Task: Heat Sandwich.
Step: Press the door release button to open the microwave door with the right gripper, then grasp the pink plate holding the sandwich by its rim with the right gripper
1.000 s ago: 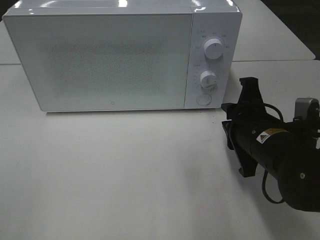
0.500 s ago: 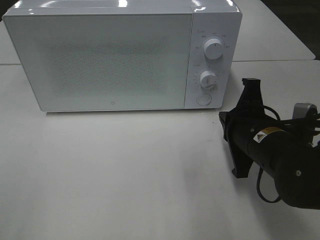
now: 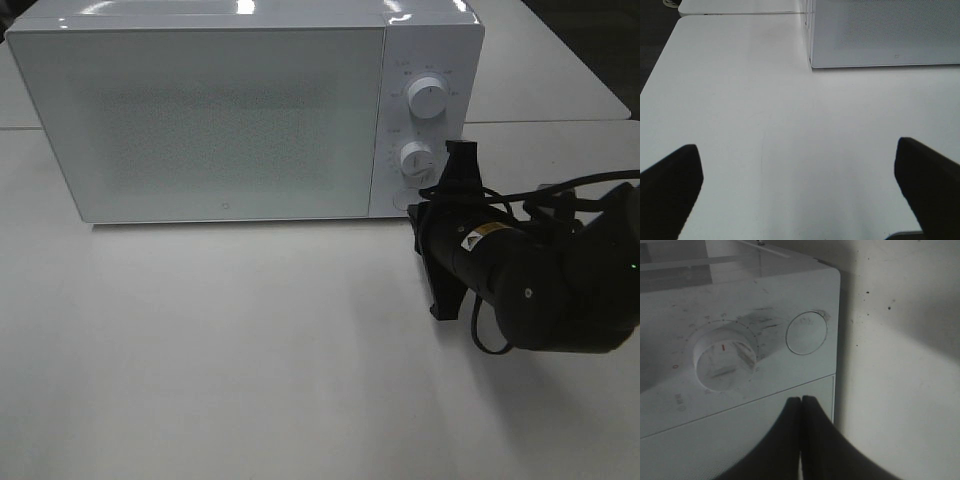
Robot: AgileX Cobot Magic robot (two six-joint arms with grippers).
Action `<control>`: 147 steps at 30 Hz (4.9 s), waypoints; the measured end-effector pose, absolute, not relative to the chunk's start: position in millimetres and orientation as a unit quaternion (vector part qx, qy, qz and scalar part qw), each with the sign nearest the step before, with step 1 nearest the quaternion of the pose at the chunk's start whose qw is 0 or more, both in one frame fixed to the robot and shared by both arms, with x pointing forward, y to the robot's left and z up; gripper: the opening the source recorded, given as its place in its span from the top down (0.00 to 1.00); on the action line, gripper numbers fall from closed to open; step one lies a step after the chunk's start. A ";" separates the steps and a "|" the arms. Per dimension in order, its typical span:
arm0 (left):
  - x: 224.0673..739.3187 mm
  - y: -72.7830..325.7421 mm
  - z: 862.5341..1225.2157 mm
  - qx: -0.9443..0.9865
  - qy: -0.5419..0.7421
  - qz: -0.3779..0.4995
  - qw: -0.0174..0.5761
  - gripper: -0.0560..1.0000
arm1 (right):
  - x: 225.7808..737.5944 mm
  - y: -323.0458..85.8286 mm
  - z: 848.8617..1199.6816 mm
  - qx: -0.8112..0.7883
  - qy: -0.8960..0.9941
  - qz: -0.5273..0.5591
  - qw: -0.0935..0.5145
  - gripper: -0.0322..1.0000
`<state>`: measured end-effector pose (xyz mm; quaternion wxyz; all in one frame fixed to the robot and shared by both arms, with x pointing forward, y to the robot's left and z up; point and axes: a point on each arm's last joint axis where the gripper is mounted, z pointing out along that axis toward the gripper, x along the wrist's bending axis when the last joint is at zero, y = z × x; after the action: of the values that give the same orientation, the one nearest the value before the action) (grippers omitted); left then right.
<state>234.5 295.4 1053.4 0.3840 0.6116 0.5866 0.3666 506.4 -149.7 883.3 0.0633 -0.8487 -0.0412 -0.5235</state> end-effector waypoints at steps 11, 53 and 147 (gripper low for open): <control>234.5 295.4 1053.4 0.612 0.587 0.367 0.384 0.01 | 548.5 -149.0 869.0 -0.856 -0.022 -0.513 0.057 0.96; 234.5 295.4 1053.4 0.612 0.587 0.367 0.384 0.01 | 588.5 -141.1 841.3 -0.857 0.007 -0.513 0.047 0.96; 234.5 295.4 1053.4 0.612 0.587 0.367 0.384 0.01 | 472.7 -157.5 981.7 -0.465 -0.874 -0.142 0.005 0.91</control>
<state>234.5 295.4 1053.4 0.3840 0.6116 0.5866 0.3666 472.7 -157.5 981.7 0.0051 -0.4649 -0.8738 -0.1422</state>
